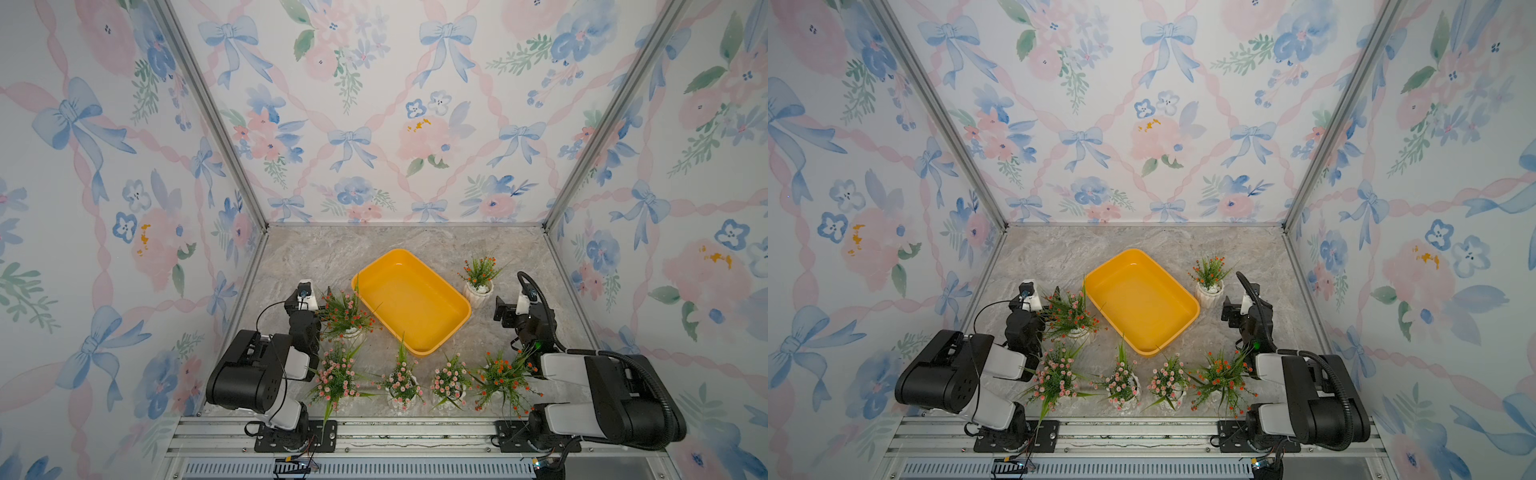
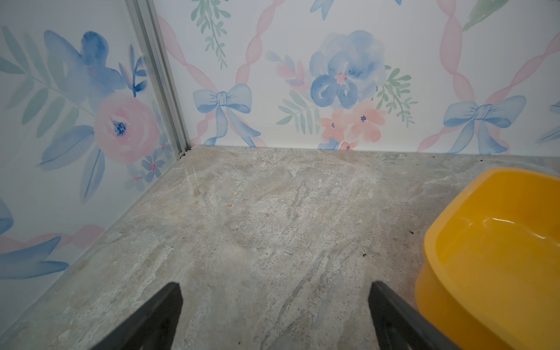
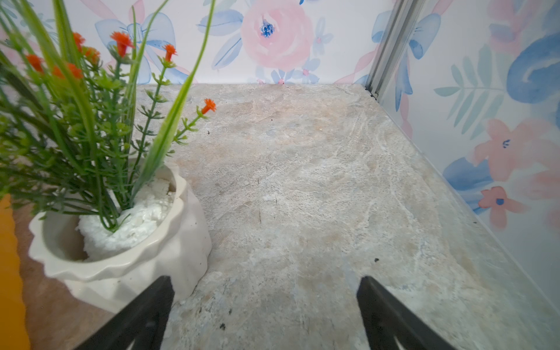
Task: Put the potted gypsophila into the storage box
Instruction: Pick up the baby's breath potted plant from the center of the board.
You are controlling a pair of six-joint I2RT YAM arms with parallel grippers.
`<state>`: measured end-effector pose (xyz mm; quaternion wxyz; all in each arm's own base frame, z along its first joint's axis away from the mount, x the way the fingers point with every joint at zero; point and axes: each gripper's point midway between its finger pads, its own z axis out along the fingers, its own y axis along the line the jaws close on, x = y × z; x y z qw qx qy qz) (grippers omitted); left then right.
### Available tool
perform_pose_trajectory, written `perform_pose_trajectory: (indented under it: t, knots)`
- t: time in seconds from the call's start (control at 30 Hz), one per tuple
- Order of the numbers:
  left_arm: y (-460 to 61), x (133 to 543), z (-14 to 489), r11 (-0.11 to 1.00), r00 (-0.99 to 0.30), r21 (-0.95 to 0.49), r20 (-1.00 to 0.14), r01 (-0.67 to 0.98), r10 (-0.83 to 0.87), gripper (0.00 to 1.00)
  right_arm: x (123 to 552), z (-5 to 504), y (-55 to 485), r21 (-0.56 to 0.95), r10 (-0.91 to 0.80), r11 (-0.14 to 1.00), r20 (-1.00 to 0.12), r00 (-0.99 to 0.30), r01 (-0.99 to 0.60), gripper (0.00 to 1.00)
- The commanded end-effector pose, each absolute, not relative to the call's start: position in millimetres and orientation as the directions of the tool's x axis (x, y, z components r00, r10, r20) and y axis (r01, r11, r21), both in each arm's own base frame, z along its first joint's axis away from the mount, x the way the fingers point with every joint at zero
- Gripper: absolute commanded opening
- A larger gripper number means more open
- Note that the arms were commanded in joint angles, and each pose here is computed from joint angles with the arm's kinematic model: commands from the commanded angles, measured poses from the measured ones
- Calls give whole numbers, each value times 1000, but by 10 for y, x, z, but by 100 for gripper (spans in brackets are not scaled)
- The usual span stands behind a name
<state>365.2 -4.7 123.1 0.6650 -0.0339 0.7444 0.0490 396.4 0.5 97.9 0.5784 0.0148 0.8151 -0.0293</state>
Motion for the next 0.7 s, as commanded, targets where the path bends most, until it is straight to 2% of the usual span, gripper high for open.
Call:
perform_pose_trajectory:
  t: [0.0,0.3,0.4,0.47,0.6,0.67]
  knots:
    - [-59,3670,1272,994,-97,33,-995,-104,23,98,3997,971,17,-38,-18,998,-944,-331,55,97]
    - [-53,3671,1274,994,-96,30,-995,-105,20,98,4005,984,-35,-13,9,998,-944,-329,65,97]
    - [69,3669,1348,984,-81,10,-997,-178,-4,98,4038,1092,-151,0,45,993,-925,-378,118,97]
    - [150,3649,1460,975,-75,-7,-997,-222,-24,98,4049,1252,-258,-11,65,984,-905,-420,177,97]
    - [127,3656,1842,978,-43,16,-999,-208,8,98,4151,1746,-196,-3,63,985,-923,-380,171,97]
    - [258,3669,2115,958,-12,3,-1000,-286,-1,98,4212,1958,-226,22,110,975,-913,-393,221,97]
